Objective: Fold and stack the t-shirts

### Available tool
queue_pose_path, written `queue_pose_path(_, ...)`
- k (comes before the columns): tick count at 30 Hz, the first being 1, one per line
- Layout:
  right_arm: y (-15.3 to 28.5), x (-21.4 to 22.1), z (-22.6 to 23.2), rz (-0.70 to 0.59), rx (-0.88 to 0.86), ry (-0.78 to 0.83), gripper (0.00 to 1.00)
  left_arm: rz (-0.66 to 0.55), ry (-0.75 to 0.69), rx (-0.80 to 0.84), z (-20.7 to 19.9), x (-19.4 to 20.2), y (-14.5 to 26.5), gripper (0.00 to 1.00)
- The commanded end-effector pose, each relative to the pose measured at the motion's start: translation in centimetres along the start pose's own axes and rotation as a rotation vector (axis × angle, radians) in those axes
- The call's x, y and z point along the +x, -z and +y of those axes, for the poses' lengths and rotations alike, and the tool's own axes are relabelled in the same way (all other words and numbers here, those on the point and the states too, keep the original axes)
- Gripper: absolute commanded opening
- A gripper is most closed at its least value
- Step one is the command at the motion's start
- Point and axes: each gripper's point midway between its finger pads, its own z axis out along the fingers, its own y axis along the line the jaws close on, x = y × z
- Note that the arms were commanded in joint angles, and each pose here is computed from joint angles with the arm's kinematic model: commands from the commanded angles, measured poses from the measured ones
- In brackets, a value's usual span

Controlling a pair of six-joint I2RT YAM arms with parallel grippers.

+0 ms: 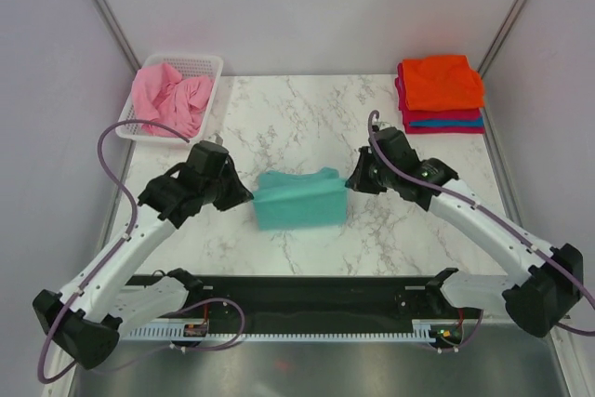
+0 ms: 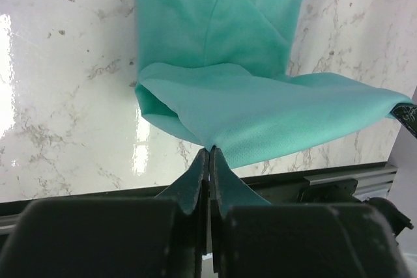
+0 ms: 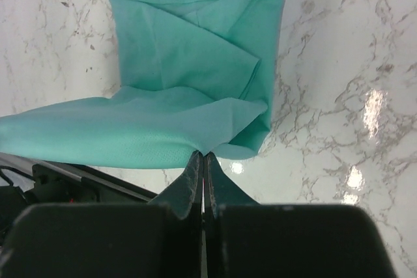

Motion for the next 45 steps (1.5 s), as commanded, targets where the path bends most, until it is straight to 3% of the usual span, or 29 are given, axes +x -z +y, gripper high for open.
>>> queue_pose_path(1,-1.0,-4.1,-0.2,-0.071,0.007,0.04,0.0,-0.001,-0.06,-0.009,0.5,-2.1,-1.0,0.02)
queue_pose_path(6,-5.2,-5.7,-1.3,-0.008,0.028,0.057,0.0,0.019,-0.054,-0.022,1.1,-5.6,-4.6,0.02)
queue_pose_path(13,-13.7,-7.7,-3.9,0.094,0.062,0.037,0.0,0.129,-0.021,-0.124,3.4,-9.6,-13.8,0.02)
queue_pose_path(16,-16.8,-8.5,-5.0,0.124,0.07,0.028,0.0,0.268,-0.023,-0.158,5.3,-9.0,-19.5,0.02)
queue_pose_path(19,-19.2,-9.0,-6.2,0.148,0.074,0.01,0.01,0.315,-0.012,-0.144,5.7,-9.6,-21.7,0.06)
queue_pose_path(20,-19.6,-9.1,-6.2,0.156,0.068,0.004,0.04,0.349,0.011,-0.138,6.1,-9.0,-22.6,0.08)
queue_pose_path(22,-20.5,-9.2,-6.3,0.175,0.04,-0.005,0.29,0.35,0.027,-0.132,6.1,-9.5,-23.0,0.15)
queue_pose_path(23,-20.6,-9.9,-5.9,0.165,0.025,-0.004,0.55,0.344,0.028,-0.133,6.0,-9.8,-23.1,0.19)
queue_pose_path(25,-20.6,-10.9,-5.6,0.152,0.002,0.008,0.7,0.323,0.029,-0.136,5.5,-10.9,-22.3,0.34)
queue_pose_path(28,-18.9,-14.2,-4.9,0.087,-0.002,0.039,0.83,0.253,0.004,-0.117,3.6,-13.6,-20.1,0.49)
queue_pose_path(32,-14.4,-17.3,-3.2,-0.006,-0.008,0.065,0.85,0.156,-0.068,-0.058,0.3,-17.1,-16.1,0.55)
queue_pose_path(35,-11.1,-16.1,-0.9,-0.053,-0.092,0.064,0.85,0.07,-0.149,-0.041,-2.1,-17.6,-12.5,0.59)
queue_pose_path(38,-9.3,-11.1,1.2,-0.034,-0.168,0.073,0.83,0.072,-0.218,-0.005,-4.7,-13.6,-10.7,0.54)
queue_pose_path(39,-9.2,-7.5,1.5,0.016,-0.191,0.079,0.79,0.137,-0.244,0.002,-4.8,-10.0,-11.4,0.51)
queue_pose_path(40,-9.2,-6.8,2.5,-0.002,-0.24,0.086,0.77,0.143,-0.231,0.031,-5.5,-8.5,-11.2,0.5)
queue_pose_path(42,-9.4,-2.4,3.2,0.08,-0.32,0.035,0.6,0.157,-0.249,0.127,-6.6,-4.5,-11.3,0.48)
queue_pose_path(43,-9.6,-2.4,4.2,0.052,-0.39,0.032,0.55,0.177,-0.208,0.164,-7.0,-3.0,-11.3,0.46)
queue_pose_path(45,-10.3,1.1,3.8,0.124,-0.438,-0.03,0.49,0.198,-0.176,0.223,-6.8,0.0,-12.1,0.43)
